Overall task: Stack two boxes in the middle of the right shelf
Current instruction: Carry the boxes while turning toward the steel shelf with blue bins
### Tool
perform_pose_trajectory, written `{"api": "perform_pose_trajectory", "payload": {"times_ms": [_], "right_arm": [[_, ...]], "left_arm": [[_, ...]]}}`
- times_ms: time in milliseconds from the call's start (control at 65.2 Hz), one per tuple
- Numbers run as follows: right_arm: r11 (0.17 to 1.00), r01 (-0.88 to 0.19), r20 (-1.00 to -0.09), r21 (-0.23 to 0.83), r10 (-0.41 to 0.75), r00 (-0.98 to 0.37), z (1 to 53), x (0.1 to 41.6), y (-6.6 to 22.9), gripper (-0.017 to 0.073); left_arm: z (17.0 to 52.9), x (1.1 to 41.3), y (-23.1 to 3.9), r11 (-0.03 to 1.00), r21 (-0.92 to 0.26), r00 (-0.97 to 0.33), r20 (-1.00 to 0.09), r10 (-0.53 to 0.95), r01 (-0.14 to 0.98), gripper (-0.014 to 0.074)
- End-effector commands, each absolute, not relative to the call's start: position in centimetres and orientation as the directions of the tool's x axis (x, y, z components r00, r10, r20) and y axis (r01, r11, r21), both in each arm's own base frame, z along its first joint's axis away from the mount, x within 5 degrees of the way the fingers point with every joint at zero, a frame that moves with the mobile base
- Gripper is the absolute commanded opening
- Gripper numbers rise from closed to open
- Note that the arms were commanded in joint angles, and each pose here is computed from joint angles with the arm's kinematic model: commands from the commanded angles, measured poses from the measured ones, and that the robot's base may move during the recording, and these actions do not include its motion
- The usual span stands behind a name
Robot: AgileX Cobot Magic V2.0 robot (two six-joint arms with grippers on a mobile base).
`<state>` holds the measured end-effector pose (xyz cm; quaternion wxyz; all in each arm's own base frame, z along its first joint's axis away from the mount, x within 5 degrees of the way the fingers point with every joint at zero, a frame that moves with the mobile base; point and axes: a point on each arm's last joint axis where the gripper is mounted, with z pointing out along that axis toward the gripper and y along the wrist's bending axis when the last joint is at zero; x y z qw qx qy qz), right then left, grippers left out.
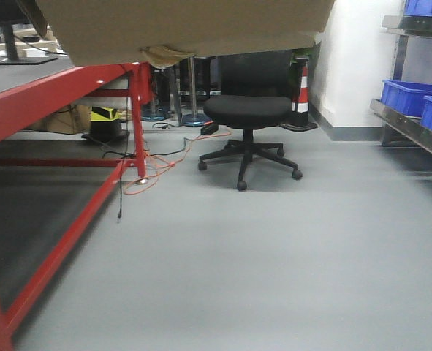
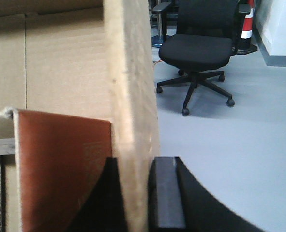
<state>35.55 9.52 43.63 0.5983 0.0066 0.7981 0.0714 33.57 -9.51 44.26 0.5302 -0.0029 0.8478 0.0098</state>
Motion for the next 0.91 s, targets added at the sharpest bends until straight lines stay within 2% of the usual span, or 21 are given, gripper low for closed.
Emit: {"api": "perform_pose_trajectory", "payload": {"times_ms": [0,890], "right_arm": [[0.980,-0.135,-0.978,0.145,0.121,-0.169,45.58,35.13,9.80,-0.0151],[0.978,-0.150,-0.981,0.147,0.125,-0.147,45.80,35.14,9.91,-0.0151]], "left_arm": [[45.27,33.22,-9.49,1.000,0.002,-0.394,-0.919,0.004,0.005,-0.0111],[45.28,33.22,-9.49,1.000,0.004,-0.392,-0.920,0.005,0.005,-0.0111]]}}
